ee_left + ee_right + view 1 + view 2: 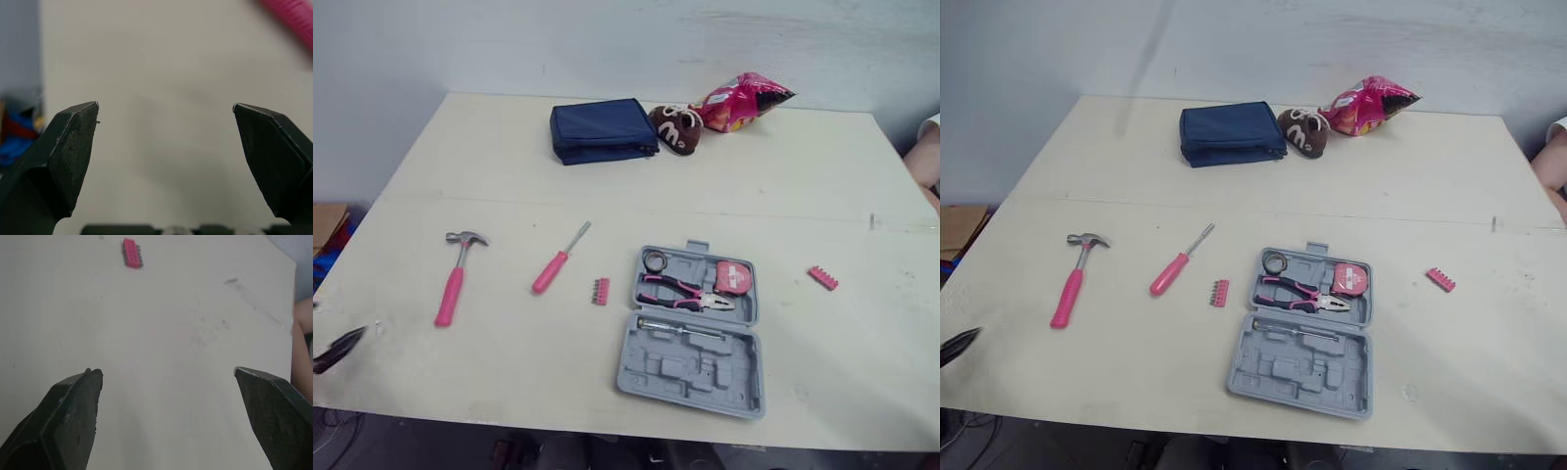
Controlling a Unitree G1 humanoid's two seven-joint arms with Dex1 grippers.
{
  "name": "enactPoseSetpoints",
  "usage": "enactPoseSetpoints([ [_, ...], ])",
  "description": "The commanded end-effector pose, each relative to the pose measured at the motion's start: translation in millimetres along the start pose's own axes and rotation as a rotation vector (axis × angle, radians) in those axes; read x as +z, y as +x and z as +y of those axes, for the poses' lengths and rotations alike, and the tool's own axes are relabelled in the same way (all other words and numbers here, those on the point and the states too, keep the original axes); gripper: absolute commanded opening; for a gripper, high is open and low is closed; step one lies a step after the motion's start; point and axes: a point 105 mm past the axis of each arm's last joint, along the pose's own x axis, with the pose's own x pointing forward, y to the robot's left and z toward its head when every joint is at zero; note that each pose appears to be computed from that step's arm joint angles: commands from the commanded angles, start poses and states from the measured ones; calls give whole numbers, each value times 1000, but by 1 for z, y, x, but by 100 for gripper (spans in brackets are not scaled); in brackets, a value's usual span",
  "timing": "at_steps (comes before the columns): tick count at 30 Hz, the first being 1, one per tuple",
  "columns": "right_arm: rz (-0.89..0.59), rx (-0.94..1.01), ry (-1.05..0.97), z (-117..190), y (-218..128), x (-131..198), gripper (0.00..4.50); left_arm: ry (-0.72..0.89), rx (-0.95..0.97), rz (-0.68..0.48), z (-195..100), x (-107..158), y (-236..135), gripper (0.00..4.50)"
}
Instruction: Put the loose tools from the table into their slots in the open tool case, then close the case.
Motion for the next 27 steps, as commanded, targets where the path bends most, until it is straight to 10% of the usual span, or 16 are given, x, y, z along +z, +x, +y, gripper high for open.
enactPoseSetpoints([
  [1,-5,-17,-7,-5,0,2,450,3,40,-66,4,11,-6,446],
  [15,-360,279,-53,38,71,69,450,-6,-226,-282,-85,90,43,446],
  [27,-717,544,0,128,108,187,450,-356,0,127,-121,88,94,446],
])
